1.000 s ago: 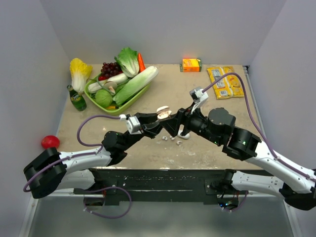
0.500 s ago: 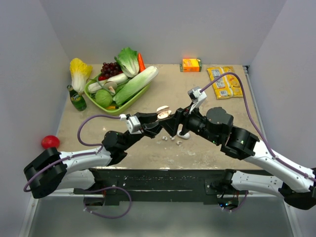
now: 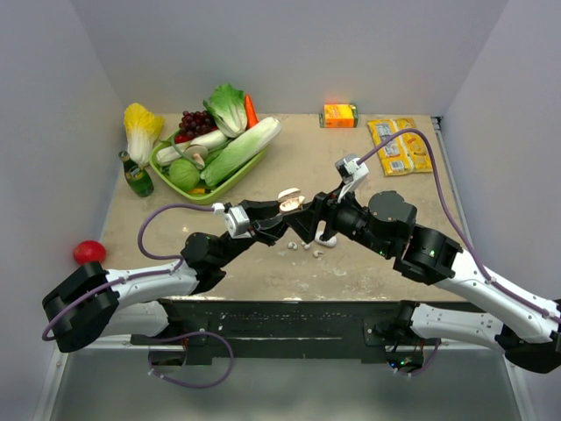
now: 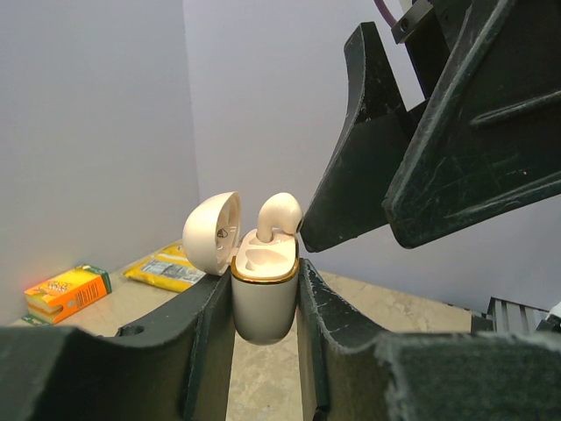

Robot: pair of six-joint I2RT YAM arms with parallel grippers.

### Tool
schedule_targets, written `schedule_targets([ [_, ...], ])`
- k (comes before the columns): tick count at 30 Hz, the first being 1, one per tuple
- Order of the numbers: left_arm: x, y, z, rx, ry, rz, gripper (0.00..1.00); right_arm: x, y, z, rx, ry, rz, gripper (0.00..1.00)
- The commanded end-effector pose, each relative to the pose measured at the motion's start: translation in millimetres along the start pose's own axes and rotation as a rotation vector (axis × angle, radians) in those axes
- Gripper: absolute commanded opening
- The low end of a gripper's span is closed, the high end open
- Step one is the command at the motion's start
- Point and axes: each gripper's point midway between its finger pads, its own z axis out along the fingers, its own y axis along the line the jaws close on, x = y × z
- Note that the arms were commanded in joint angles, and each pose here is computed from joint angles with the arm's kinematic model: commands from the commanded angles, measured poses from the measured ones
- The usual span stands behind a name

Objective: Insert the wireless bluetooth earbuds into the charging case
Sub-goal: Place the earbud in the charging case.

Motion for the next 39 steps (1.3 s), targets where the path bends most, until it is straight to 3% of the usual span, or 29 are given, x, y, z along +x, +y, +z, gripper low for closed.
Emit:
schedule_targets([
  [1,-113,-10,-9,0.041,-0.458,0.071,0.00,-24,11,-6,-0.033,-0.076,-0.006,0.69],
  [31,-106,-20,-10,0.097,-0.436,0.068,0.00,-33,20,2,-0.062,-0.090,-0.027,0.69],
  [36,-103,-13,-17,0.056,-0.423,0.076,0.00,-48,1,-25,0.010,-0.184,-0.031,0.69],
  [39,-100,-8,-30,0.022,-0.421,0.066,0.00,-45,-29,-37,0.146,-0.211,-0.028,0.69],
])
